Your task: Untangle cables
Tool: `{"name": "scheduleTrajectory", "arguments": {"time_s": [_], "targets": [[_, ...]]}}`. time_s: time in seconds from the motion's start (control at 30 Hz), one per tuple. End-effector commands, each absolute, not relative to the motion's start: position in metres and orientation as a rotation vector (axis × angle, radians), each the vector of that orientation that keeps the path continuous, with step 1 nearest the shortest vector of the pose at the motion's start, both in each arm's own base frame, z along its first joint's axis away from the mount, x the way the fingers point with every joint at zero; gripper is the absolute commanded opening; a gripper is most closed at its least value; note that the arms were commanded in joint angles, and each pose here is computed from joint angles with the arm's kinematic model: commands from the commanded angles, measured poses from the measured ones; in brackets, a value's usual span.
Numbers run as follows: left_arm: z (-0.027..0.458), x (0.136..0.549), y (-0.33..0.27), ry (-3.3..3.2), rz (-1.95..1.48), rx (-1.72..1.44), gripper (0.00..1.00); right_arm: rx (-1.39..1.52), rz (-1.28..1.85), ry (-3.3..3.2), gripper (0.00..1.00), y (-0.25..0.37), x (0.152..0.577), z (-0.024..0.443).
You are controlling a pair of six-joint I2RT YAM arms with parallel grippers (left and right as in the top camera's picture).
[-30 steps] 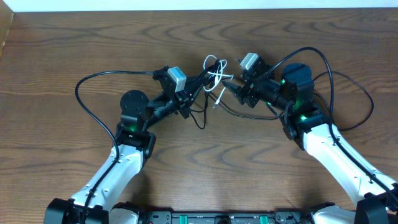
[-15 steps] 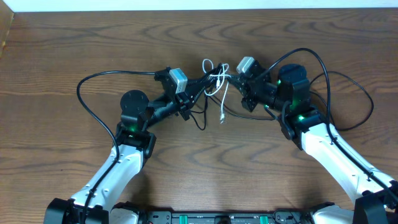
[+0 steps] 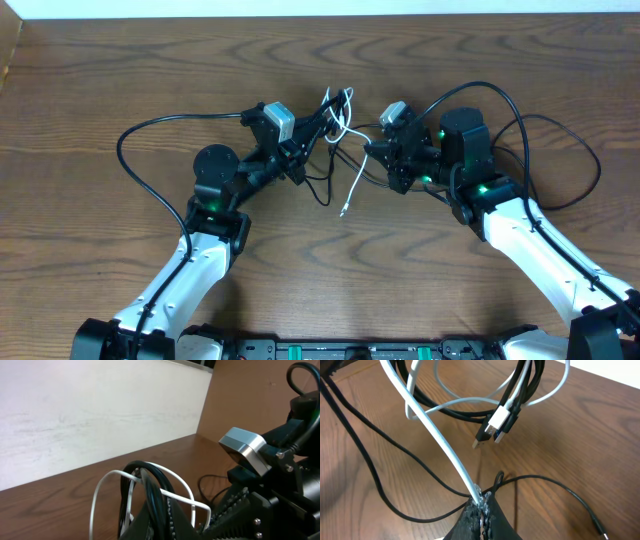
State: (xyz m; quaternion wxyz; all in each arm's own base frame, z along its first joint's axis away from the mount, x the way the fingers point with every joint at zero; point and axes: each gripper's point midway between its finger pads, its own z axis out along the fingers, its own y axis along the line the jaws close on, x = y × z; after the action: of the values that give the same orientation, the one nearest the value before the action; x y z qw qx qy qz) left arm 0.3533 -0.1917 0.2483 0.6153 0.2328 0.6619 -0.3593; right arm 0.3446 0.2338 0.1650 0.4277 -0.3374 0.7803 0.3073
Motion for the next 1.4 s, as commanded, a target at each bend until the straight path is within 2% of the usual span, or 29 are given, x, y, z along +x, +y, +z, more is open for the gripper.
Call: {"name": "scheduleTrajectory", "arguments": {"time_s": [0.0,0.23,0.37,0.53,0.7,0.9,1.1,1.37], "targets": [[0.257,0.366,-0.178,1.51,-0.76,0.475,0.08,-0.863,0.833,1.974,0.01,0.24,0.335,0.163],[0.258,0.404,-0.116,1.537,-0.484,0.176,0.07,-0.858,0.901,2.245,0.01,0.228,0.297,0.121],[0.258,0.416,-0.078,1.534,-0.324,0.003,0.07,-0.795,0.773,2.427,0.01,0.205,0.288,0.094],[0.258,0.42,-0.051,1.529,-0.237,-0.088,0.07,-0.402,0.388,2.644,0.01,0.148,0.306,0.068],[0.258,0.421,-0.043,1.527,-0.224,-0.1,0.07,0.186,0.061,2.687,0.01,0.075,0.319,0.06],[0.254,0.419,-0.059,1.55,-0.289,-0.03,0.08,0.685,0.056,2.549,0.01,0.017,0.337,0.066],[0.241,0.418,-0.065,1.605,-0.313,-0.005,0.07,0.847,0.174,2.419,0.01,-0.014,0.359,0.078],[0.238,0.419,-0.057,1.618,-0.3,-0.02,0.08,1.137,-0.16,2.283,0.01,-0.115,0.332,0.077]]}}
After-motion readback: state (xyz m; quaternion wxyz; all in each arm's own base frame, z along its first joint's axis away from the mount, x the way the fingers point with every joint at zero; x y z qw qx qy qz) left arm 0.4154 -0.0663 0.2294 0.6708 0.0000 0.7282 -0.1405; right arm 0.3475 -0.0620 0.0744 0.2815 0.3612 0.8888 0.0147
